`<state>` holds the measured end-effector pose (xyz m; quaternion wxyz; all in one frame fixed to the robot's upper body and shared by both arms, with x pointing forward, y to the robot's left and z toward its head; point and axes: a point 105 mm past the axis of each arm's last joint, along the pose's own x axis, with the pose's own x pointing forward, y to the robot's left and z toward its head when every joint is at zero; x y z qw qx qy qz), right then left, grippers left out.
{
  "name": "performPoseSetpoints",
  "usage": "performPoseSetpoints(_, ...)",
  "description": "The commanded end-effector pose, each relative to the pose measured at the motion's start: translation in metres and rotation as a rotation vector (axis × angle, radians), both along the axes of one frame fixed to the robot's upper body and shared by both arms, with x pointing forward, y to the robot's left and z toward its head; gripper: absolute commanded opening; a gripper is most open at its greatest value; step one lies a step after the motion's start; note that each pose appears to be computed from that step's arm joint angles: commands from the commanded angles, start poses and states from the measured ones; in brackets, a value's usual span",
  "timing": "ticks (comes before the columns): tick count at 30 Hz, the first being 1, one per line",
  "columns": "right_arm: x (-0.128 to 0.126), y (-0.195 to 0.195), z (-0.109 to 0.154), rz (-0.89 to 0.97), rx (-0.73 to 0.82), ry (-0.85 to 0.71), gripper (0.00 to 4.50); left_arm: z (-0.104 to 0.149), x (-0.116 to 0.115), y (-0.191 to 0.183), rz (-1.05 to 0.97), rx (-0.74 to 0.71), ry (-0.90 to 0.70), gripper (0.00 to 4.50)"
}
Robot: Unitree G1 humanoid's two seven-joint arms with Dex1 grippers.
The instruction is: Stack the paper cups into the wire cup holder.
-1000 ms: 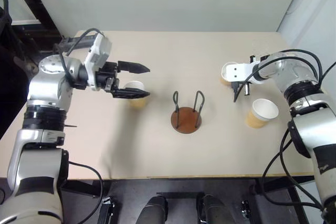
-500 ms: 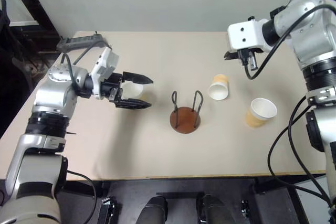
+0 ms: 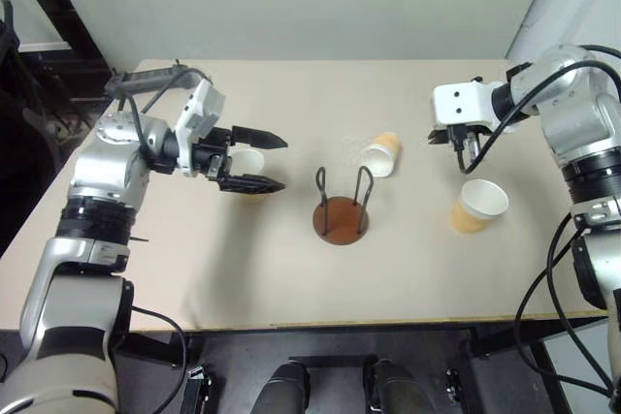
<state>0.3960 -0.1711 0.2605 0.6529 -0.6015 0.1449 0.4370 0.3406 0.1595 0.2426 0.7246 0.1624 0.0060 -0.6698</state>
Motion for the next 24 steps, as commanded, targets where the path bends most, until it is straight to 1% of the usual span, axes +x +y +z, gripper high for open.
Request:
performPoseSetpoints(1, 0.010, 0.005, 0.008, -0.024, 0.051, -0.075, 1.29, 0.003, -0.005, 0.007, -0.023, -0.003, -0.033, 4.50)
performPoseSetpoints(7, 0.017, 0.023, 0.006, -0.023, 0.118, -0.083, 3.39, 0.001, -0.004, 0.013, -0.006, -0.003, -0.039, 4.50)
performPoseSetpoints(10, 0.022, 0.033, 0.008, -0.025, 0.157, -0.105, 3.39, 0.002, -0.003, 0.014, 0.001, -0.004, -0.048, 4.50)
performPoseSetpoints(14, 0.033, 0.049, 0.013, -0.063, 0.259, -0.145, 3.39, 0.004, -0.002, 0.015, 0.005, -0.006, -0.054, 4.50)
performPoseSetpoints(19, 0.041, 0.064, 0.011, -0.115, 0.374, -0.127, 3.39, 0.006, -0.002, 0.013, 0.001, -0.007, -0.055, 4.50)
performPoseSetpoints(24, 0.042, 0.080, 0.007, -0.128, 0.442, -0.108, 3.39, 0.009, -0.002, 0.012, -0.005, -0.007, -0.057, 4.50)
